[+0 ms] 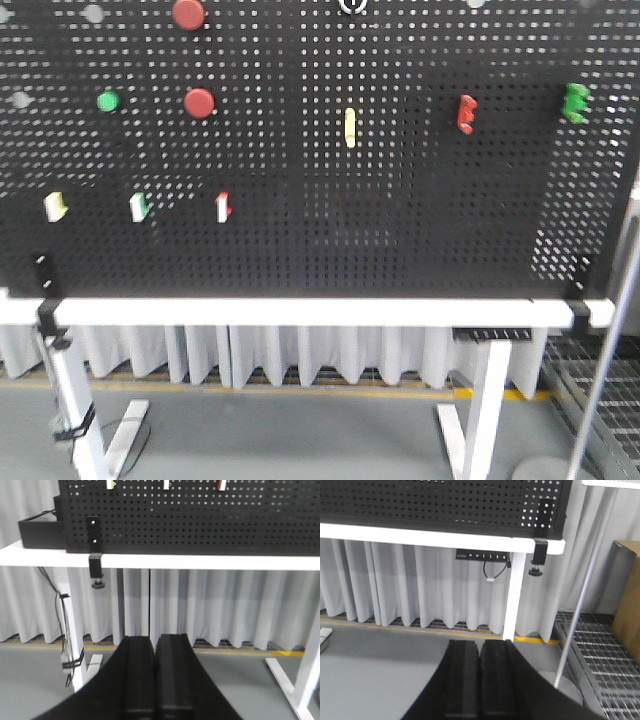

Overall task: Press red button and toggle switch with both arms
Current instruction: 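Drive the base forward up to the black pegboard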

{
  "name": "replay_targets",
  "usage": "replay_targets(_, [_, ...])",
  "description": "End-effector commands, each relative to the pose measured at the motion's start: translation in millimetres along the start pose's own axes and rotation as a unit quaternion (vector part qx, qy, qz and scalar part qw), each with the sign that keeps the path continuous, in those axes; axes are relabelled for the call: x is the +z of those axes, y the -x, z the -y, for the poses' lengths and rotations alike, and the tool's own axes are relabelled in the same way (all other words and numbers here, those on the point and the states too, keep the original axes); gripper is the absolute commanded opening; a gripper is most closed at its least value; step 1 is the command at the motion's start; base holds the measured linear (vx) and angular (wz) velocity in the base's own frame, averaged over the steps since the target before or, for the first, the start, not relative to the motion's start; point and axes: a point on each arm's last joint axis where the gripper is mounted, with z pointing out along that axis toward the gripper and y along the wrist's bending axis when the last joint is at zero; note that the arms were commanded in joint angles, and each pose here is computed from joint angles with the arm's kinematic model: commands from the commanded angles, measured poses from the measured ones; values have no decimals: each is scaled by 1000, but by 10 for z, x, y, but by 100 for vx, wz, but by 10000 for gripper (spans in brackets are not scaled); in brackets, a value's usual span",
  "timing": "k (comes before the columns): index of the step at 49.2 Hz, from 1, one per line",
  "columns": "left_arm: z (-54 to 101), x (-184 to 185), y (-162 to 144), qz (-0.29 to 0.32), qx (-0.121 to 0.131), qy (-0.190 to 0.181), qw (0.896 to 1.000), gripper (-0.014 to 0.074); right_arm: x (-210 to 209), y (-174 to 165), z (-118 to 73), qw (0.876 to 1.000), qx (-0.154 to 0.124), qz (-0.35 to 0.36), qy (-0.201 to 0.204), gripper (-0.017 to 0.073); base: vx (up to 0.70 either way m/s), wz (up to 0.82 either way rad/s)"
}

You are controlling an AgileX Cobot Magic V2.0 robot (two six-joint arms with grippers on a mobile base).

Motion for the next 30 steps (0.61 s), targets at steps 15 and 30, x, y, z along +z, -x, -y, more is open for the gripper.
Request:
replay_targets(15, [4,7,-28,33,-6,-5,999,2,-3,41,7,999,-3,40,-7,-3,37,-2])
replay_targets(30, [4,7,-28,33,-6,-5,999,2,-3,41,7,999,-3,40,-7,-3,27,-3])
